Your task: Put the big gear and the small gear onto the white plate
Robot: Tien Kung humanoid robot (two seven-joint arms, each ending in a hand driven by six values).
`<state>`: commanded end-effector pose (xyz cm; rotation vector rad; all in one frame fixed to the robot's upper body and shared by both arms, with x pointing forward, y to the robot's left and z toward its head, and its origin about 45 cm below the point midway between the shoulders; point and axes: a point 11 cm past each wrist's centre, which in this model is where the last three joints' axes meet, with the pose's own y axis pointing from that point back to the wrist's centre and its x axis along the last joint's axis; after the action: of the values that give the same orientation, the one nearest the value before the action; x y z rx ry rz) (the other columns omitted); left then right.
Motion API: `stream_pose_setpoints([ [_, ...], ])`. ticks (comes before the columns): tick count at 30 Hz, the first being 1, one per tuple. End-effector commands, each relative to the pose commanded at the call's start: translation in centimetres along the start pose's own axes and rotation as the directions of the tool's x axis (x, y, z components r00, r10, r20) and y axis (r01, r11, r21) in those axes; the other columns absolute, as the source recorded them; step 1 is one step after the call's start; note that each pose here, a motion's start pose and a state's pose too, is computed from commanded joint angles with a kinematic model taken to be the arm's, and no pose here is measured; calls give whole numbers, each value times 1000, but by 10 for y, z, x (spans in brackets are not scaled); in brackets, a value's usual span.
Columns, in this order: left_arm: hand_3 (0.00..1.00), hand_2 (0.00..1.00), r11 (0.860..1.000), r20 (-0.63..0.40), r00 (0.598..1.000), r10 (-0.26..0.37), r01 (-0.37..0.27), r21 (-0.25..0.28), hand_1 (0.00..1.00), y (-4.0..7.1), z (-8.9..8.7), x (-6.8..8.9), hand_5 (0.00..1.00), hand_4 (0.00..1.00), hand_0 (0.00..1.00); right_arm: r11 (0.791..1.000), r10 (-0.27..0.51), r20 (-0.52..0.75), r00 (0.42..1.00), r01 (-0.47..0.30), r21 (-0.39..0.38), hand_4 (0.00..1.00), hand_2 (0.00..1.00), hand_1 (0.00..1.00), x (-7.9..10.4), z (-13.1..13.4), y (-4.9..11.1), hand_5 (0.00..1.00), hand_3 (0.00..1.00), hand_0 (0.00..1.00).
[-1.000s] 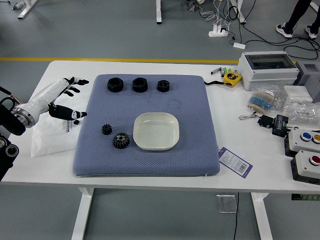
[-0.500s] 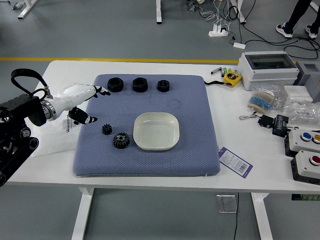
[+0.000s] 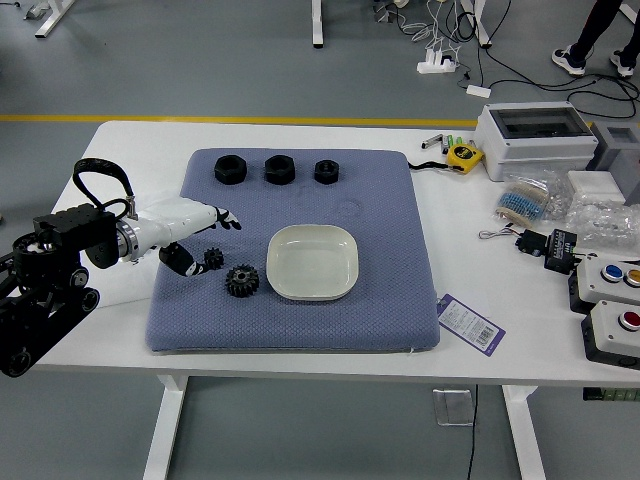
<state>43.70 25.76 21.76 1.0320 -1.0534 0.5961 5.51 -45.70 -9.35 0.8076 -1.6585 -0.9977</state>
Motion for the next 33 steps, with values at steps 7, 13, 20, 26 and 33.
stream_pose_setpoints([
  [7,690,770,1000,-2,1000,-13,13,-12,699,-6,1,-9,2,780,621,1000,-1,-4,1000,1,-2,797,735,663,-1,1,0,712,576,682],
  [13,673,771,1000,1,1000,-21,21,-14,700,-13,3,-12,2,774,618,1000,-2,-6,1000,2,-6,797,735,662,-2,2,0,712,576,682],
  [20,667,768,1000,4,1000,-23,23,-5,700,-18,1,-13,2,770,615,1000,-5,-7,1000,5,-10,797,735,662,-3,4,0,714,577,682],
  [26,661,769,999,9,1000,-29,29,18,700,-21,-4,-13,2,767,613,1000,-7,-5,1000,7,-8,797,735,662,-4,4,0,715,576,682],
  [33,659,765,999,-2,1000,-31,31,41,678,-22,-12,-13,2,763,610,1000,-8,-4,1000,8,-4,797,735,661,-4,1,0,715,576,682],
])
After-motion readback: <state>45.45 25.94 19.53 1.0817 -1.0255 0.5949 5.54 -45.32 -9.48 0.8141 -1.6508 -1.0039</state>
